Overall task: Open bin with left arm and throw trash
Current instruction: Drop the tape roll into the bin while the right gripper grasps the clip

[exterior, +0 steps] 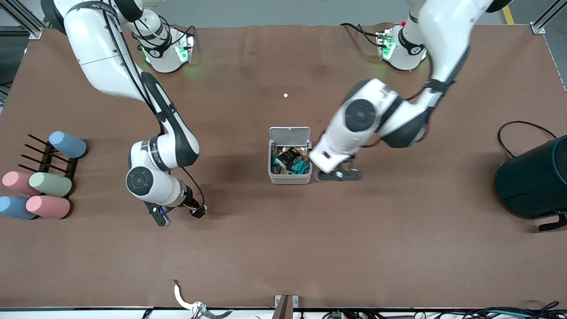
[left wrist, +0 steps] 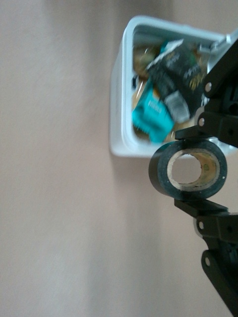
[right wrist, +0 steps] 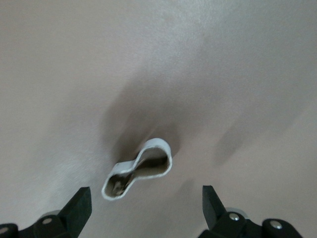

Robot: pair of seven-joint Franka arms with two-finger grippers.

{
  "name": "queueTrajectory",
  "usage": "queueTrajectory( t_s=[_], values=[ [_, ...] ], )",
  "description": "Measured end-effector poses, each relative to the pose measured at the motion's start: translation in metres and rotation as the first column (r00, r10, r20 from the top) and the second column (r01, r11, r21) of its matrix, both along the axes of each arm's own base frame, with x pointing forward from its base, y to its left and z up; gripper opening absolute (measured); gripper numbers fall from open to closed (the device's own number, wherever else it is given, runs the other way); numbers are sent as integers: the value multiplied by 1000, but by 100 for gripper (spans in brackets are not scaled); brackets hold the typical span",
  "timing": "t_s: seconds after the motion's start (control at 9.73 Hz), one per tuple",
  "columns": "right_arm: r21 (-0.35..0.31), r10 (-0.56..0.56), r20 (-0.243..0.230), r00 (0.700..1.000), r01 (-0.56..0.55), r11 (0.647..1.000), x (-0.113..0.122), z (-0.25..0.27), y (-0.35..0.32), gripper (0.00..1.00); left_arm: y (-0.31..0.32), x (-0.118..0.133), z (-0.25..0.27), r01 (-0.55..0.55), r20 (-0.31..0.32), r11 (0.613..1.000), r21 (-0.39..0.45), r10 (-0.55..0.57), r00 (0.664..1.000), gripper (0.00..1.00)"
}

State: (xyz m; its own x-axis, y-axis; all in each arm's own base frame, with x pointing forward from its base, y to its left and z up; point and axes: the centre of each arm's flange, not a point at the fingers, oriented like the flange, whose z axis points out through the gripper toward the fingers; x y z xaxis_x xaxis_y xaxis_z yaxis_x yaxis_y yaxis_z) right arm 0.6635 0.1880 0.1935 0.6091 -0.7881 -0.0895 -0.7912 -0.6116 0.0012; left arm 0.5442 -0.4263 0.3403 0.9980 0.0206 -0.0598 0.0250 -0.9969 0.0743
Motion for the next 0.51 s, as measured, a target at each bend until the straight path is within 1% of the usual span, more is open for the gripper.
queueTrajectory(
  t_s=[0.21, 0.51],
  values=[
    [-4, -9, 2, 1000, 9, 1000, 1, -11, -5, 97, -20, -3, -22, -24, 18, 1000, 0, 24, 1000, 51],
    [-6, -97, 29, 995, 97, 995, 3, -7, 6, 51, -22, -1, -39, -32, 22, 999, 11, 32, 999, 51]
  ],
)
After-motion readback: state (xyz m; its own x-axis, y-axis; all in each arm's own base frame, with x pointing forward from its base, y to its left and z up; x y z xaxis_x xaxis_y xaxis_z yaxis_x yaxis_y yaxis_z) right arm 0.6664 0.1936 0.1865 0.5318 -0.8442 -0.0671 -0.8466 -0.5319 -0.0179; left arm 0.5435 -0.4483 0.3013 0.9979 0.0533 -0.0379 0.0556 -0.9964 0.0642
